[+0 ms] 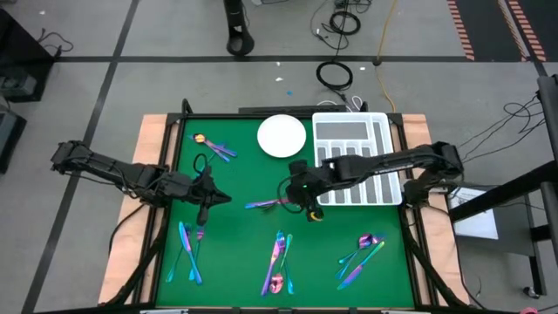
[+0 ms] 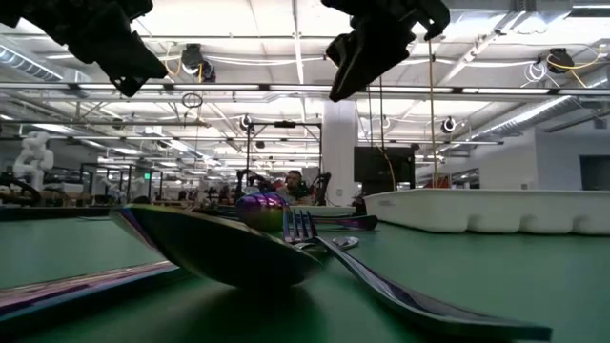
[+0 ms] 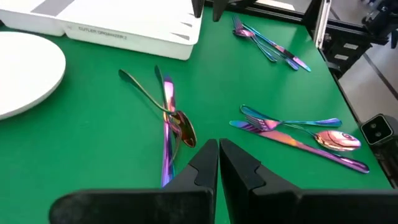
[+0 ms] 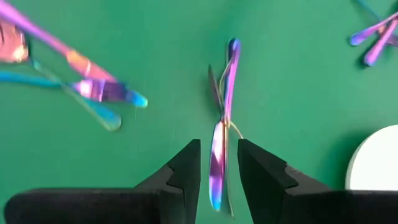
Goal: Sort silverware
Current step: Put the iridescent spoon into the white silverware tray
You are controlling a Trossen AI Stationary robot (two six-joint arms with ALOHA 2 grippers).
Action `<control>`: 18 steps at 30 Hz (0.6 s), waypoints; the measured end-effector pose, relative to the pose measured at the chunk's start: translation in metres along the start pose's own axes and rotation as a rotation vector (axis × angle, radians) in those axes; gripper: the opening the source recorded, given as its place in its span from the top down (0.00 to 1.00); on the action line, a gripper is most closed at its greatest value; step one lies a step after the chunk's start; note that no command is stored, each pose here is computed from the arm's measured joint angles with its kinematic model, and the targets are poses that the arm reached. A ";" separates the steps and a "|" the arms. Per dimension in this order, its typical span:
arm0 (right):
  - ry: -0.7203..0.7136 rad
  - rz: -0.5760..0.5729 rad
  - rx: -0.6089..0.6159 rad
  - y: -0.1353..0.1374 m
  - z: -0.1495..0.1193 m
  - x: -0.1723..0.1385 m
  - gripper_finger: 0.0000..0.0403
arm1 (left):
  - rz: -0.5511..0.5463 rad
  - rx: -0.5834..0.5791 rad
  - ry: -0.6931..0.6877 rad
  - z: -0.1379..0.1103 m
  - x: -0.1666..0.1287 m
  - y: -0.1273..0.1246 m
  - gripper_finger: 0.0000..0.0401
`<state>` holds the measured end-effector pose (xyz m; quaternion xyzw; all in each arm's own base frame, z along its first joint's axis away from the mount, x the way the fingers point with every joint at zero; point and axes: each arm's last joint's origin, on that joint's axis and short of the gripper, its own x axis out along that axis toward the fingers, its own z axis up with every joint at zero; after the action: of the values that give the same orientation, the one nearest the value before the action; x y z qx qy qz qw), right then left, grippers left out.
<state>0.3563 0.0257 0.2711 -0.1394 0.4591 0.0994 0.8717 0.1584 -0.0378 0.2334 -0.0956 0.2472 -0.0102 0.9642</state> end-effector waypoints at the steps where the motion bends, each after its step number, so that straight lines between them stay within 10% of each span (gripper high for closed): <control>1: 0.017 0.003 -0.020 -0.002 0.002 0.001 0.76 | 0.001 0.000 0.003 0.000 0.000 0.000 0.96; 18: 0.153 0.174 -0.120 -0.100 -0.014 0.080 0.76 | -0.002 0.057 0.006 0.000 0.000 0.000 0.96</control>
<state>0.4202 -0.0693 0.2121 -0.1581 0.5280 0.1910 0.8122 0.1581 -0.0378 0.2330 -0.0682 0.2497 -0.0185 0.9657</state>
